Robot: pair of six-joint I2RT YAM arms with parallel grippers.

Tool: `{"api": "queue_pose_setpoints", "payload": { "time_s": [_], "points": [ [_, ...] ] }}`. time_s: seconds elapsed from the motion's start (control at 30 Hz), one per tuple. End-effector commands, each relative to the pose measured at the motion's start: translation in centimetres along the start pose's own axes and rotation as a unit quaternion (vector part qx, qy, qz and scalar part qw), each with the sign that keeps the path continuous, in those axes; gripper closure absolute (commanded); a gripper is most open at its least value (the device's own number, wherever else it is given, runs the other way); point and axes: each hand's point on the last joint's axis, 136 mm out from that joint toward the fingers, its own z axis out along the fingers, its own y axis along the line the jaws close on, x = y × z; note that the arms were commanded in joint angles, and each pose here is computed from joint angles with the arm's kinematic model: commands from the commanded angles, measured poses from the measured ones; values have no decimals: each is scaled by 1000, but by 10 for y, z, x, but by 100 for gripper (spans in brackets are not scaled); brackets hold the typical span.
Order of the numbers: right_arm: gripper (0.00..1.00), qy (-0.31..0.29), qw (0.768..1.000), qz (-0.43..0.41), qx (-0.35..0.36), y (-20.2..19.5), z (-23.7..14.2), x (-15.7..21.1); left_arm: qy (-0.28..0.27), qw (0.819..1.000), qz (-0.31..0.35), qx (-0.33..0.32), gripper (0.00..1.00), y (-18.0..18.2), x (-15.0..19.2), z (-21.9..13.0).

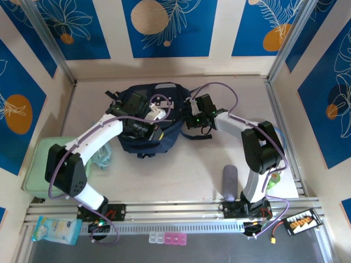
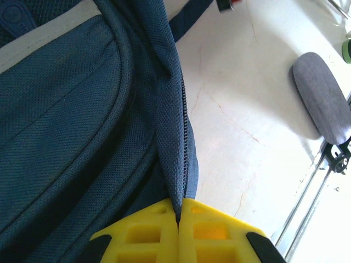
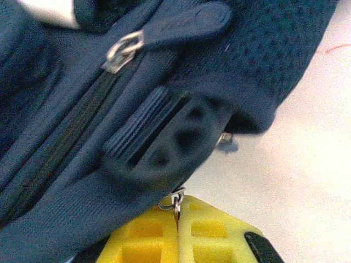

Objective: Pack books, pencil case, and school supplies into a backpack

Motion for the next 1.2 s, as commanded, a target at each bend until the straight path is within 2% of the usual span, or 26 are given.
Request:
{"api": "queue_pose_setpoints", "payload": {
  "time_s": [0.0, 0.17, 0.33, 0.37, 0.43, 0.47, 0.53, 0.67, 0.7, 0.77, 0.87, 0.97, 1.03, 1.17],
  "points": [
    [96, -12, 999, -3, 41, -25, 5, -19, 13, 999, 6, 38, 100, -20, 16, -13],
    [95, -8, 998, 15, 52, -34, 11, -27, 25, 999, 2, 46, 100, -21, 24, -10],
    [97, -4, 998, 31, 56, -34, -1, -19, 26, 998, 5, 58, 100, -26, 25, -10],
    [98, -4, 998, 31, 56, -34, -4, -16, 25, 998, 6, 62, 97, -27, 23, -10],
    [99, 4, 998, 33, 56, -37, -11, -2, 19, 997, 8, 70, 68, -31, 19, -13],
    [99, 7, 998, 33, 57, -39, -14, 5, 16, 997, 11, 74, 60, -33, 17, -15],
    [99, 20, 997, 36, 58, -43, -21, 23, 8, 996, 20, 81, 49, -37, 11, -19],
    [97, 36, 995, 77, 56, -51, -38, 51, -10, 999, 23, 46, 40, -28, -4, -23],
    [94, 36, 994, 89, 55, -51, -42, 56, -15, 999, 19, 21, 38, -20, -9, -23],
    [82, 38, 991, 118, 51, -50, -52, 59, -21, 1000, 15, -14, 35, -8, -17, -20],
    [55, 22, 989, 139, 54, -47, -72, 52, -23, 997, 31, -68, 32, 5, -28, -15],
    [36, -15, 989, 142, 46, -42, -93, 41, -6, 992, 94, -85, 30, 4, -26, -5],
    [19, -44, 989, 139, 23, -35, -109, 31, 19, 985, 147, -85, 28, 1, -21, 3],
    [13, -79, 986, 144, 11, -31, -131, 19, 80, 967, 225, -85, 27, 0, -8, 20]
  ]
}}
